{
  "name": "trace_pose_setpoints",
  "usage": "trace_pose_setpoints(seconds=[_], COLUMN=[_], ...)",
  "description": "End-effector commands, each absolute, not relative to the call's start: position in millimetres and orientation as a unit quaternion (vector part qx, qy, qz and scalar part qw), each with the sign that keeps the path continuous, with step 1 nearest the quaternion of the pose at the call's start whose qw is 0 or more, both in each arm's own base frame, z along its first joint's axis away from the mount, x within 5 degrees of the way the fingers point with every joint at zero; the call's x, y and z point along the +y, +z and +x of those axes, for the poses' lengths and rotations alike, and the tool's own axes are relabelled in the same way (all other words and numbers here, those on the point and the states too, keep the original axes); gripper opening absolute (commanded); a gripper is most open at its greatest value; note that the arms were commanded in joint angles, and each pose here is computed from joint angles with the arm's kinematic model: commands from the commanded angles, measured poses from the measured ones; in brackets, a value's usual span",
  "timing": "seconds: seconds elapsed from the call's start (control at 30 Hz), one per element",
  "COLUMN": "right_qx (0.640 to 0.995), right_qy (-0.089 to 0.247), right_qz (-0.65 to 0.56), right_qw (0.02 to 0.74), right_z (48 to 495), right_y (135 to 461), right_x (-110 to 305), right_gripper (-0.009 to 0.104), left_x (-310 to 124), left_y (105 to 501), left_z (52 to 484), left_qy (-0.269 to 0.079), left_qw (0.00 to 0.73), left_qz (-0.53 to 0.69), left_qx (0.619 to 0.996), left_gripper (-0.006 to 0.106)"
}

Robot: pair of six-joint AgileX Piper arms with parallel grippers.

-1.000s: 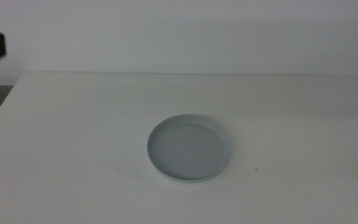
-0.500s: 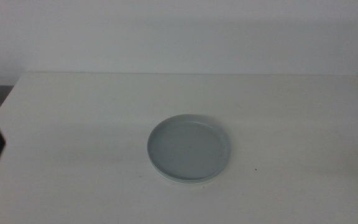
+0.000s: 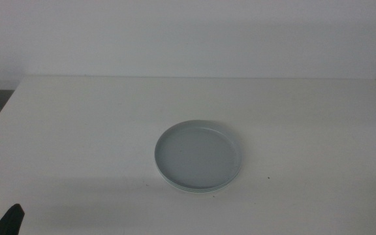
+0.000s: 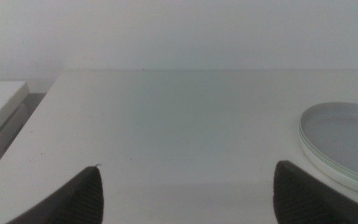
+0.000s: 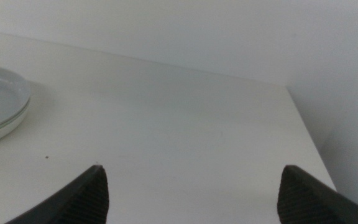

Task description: Stack the three bowls on top of each other.

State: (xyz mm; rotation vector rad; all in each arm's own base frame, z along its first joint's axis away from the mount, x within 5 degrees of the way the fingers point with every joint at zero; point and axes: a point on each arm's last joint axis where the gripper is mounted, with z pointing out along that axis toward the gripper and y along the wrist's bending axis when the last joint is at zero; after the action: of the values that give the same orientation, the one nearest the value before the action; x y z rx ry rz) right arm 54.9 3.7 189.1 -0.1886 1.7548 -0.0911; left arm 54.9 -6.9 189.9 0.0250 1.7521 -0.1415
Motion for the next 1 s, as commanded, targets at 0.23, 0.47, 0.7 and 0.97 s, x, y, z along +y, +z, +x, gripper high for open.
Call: trace_pose_setpoints(seconds=[0.23,0.47,0.7,0.97], right_qx=[0.759,0.756,0.756,0.737], right_qy=[-0.017,0.002,-0.007,0.041], right_qz=[-0.058,-0.043,-0.049,0.033], right_qw=[0.649,0.654,0.653,0.674], right_z=[55.2,55.3,55.4,56.1], right_y=[190.9,192.0,191.9,197.2], right_x=[4.5,5.3,4.9,1.4], right_gripper=[0.093,0.093,0.093,0.093], left_x=[-6.3,-5.3,-5.3,-5.3], left_y=[192.0,195.1,195.2,195.2], left_z=[55.1,55.6,55.7,55.7], left_qy=[-0.054,-0.036,-0.036,-0.036], left_qw=[0.651,0.665,0.666,0.666], left_qz=[0.016,0.029,0.029,0.029], left_qx=[0.757,0.745,0.745,0.745], left_gripper=[0.094,0.094,0.094,0.094])
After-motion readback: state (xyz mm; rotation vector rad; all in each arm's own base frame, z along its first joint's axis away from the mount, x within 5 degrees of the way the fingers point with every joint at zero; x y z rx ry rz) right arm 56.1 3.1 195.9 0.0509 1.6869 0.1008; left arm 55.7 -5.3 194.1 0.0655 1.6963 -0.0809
